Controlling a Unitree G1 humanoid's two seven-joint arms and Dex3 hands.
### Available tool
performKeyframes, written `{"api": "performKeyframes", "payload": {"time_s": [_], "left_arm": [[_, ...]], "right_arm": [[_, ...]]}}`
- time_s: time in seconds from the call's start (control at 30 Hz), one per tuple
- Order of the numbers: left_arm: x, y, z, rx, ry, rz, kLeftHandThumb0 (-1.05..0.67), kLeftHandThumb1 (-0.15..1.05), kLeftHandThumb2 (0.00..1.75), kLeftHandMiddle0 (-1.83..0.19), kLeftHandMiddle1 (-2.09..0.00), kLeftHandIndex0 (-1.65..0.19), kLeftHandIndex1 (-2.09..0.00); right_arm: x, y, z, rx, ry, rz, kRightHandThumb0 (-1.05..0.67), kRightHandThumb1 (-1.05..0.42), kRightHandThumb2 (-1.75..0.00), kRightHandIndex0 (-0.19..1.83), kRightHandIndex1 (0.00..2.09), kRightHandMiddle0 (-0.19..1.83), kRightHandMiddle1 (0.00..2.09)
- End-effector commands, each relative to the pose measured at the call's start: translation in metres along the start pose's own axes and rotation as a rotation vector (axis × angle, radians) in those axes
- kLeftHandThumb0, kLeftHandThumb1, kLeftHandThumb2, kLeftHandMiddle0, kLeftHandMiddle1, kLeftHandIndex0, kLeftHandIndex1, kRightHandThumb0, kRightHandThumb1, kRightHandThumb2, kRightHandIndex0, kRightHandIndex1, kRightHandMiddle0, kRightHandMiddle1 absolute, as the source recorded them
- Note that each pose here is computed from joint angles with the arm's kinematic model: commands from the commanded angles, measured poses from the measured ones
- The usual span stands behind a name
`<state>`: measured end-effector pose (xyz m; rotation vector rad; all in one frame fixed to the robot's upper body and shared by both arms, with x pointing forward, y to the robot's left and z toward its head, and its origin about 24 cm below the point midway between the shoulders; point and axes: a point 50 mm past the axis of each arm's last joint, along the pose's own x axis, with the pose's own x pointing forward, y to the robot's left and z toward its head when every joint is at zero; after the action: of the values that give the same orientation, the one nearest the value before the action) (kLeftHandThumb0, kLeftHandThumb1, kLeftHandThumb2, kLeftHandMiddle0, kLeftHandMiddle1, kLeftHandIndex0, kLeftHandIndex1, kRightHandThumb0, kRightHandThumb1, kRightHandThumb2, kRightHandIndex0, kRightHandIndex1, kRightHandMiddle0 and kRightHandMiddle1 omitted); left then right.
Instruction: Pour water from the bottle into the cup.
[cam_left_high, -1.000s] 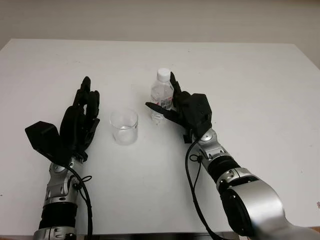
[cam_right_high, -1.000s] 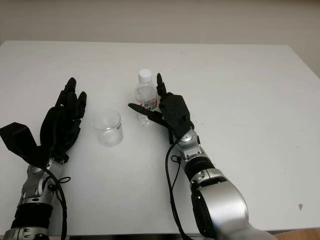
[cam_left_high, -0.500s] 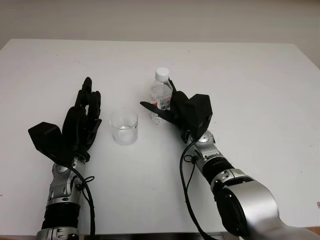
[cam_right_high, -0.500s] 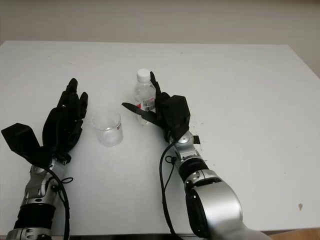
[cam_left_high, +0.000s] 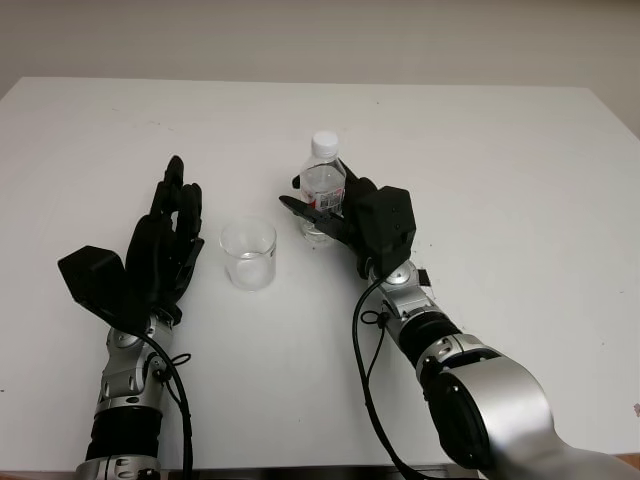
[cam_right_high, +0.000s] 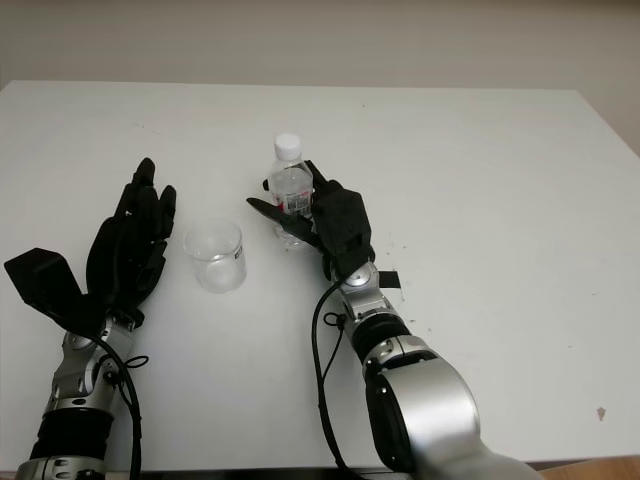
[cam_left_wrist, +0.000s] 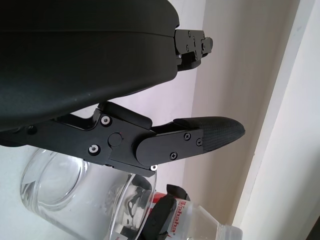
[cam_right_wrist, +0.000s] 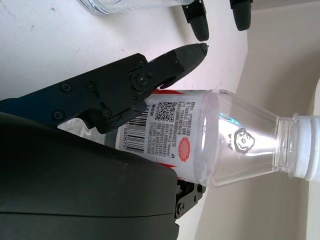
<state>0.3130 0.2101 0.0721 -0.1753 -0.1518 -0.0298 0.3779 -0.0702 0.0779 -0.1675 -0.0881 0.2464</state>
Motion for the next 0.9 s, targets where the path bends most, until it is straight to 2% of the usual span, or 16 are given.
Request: {"api": "performKeyframes", "payload": {"time_s": [0.0, 0.13, 0.23, 0.5, 0.67, 0.87], "left_arm": [[-0.002, 0.004, 0.003, 0.013, -0.020, 0.004, -0.70, 1.05, 0.54, 0.05, -0.06, 0.07, -0.05], [-0.003, 0.006, 0.005, 0.017, -0.018, 0.004, -0.69, 1.05, 0.54, 0.06, -0.05, 0.08, -0.05], [-0.003, 0.008, 0.006, 0.023, -0.015, 0.003, -0.69, 1.05, 0.55, 0.06, -0.05, 0.07, -0.05], [-0.002, 0.008, 0.009, 0.015, -0.017, 0.001, -0.69, 1.05, 0.49, 0.03, -0.06, 0.05, -0.06], [-0.001, 0.008, 0.008, 0.019, -0.010, -0.006, -0.69, 1.05, 0.52, 0.04, -0.05, 0.06, -0.06], [-0.001, 0.006, 0.008, 0.014, -0.009, -0.004, -0.70, 1.05, 0.51, 0.03, -0.06, 0.04, -0.06]], "right_arm": [[0.000, 0.003, 0.001, -0.023, -0.013, -0.001, -0.41, -1.04, -0.16, 1.12, 2.09, 0.79, 2.09], [-0.001, 0.006, 0.002, -0.071, -0.043, -0.033, -0.37, -1.05, -0.27, 1.43, 2.09, 1.18, 2.09], [-0.003, 0.007, 0.003, -0.085, -0.065, -0.080, -0.34, -1.05, -0.33, 1.56, 2.09, 1.29, 2.09], [0.001, 0.001, 0.011, -0.106, -0.093, -0.136, -0.33, -1.05, -0.37, 1.52, 2.09, 1.22, 2.09], [0.006, -0.007, 0.021, -0.140, -0.118, -0.170, -0.32, -1.05, -0.33, 1.36, 2.09, 1.04, 2.09], [0.011, -0.014, 0.032, -0.221, -0.149, -0.184, -0.32, -1.05, -0.33, 1.36, 2.09, 1.03, 2.09]]}}
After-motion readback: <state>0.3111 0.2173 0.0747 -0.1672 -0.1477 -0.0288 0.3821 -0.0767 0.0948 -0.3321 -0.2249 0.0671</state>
